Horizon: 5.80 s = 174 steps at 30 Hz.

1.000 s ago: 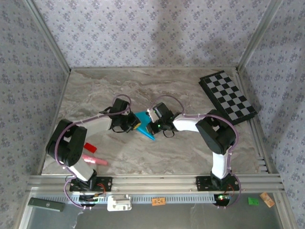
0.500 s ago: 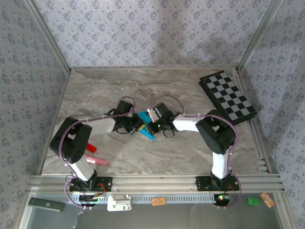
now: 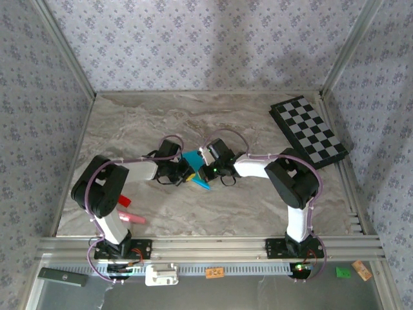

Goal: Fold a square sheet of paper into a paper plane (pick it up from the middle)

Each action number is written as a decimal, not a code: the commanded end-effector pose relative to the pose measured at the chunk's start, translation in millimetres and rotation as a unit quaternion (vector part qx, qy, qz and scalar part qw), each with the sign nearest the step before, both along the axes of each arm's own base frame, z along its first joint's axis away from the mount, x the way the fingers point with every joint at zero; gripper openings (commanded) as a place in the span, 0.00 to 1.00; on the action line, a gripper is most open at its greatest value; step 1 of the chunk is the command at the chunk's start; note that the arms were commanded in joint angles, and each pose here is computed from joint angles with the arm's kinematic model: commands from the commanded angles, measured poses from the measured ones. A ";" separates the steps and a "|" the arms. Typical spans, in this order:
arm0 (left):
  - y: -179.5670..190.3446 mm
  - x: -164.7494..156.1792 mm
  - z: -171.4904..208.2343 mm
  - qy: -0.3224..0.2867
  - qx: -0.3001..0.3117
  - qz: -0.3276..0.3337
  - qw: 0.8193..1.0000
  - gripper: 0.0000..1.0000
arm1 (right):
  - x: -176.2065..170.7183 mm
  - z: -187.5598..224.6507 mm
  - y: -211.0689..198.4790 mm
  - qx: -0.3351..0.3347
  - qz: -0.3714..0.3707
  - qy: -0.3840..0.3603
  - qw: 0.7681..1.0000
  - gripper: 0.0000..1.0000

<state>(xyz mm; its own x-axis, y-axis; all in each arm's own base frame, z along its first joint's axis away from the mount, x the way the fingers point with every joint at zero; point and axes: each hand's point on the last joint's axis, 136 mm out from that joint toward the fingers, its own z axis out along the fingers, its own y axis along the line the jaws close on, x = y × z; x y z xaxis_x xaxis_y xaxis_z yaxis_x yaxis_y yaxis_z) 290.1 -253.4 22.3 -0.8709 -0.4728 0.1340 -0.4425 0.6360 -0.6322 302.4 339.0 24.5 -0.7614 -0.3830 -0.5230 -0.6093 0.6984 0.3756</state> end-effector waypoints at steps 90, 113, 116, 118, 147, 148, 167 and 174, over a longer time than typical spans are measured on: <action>2.1 -0.2 5.7 -0.024 0.019 -0.029 0.999 0.09 | -56.5 -22.6 -20.1 -0.068 0.028 0.174 0.982 0.12; 1.6 -12.2 -7.7 -0.064 0.064 -0.101 0.991 0.06 | -58.9 -29.9 -24.7 -0.081 0.015 0.197 0.977 0.12; 7.7 -9.6 -10.8 -0.073 0.086 -0.105 0.988 0.06 | -60.1 -31.9 -27.0 -0.086 0.014 0.199 0.976 0.12; 11.6 -9.4 -14.0 -0.075 0.099 -0.109 0.986 0.06 | -61.7 -33.1 -28.6 -0.090 0.013 0.202 0.975 0.12; 100.3 17.1 3.9 -0.156 0.134 -0.070 0.976 0.10 | -75.3 -58.9 -55.6 -0.149 -0.013 0.233 0.961 0.11; 97.1 19.7 14.8 -0.166 0.123 -0.066 0.976 0.10 | -74.8 -58.0 -54.3 -0.147 -0.013 0.233 0.961 0.11; -4.1 19.1 32.7 -0.178 0.022 -0.097 0.979 0.07 | -70.0 -49.4 -42.1 -0.110 -0.013 0.238 0.965 0.11; 7.3 14.7 -1.4 -0.127 0.058 -0.069 0.988 0.04 | -64.9 -35.5 -31.8 -0.076 -0.006 0.231 0.970 0.11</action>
<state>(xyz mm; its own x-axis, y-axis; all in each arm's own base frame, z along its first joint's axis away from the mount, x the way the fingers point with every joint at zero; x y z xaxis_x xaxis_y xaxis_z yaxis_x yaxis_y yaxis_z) 302.2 -250.0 27.6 -0.9374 -0.3093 -0.1603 -0.1363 0.7491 -0.6483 258.2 335.4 18.6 -0.8825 -0.4239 -0.2036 -0.4613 0.6964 0.5497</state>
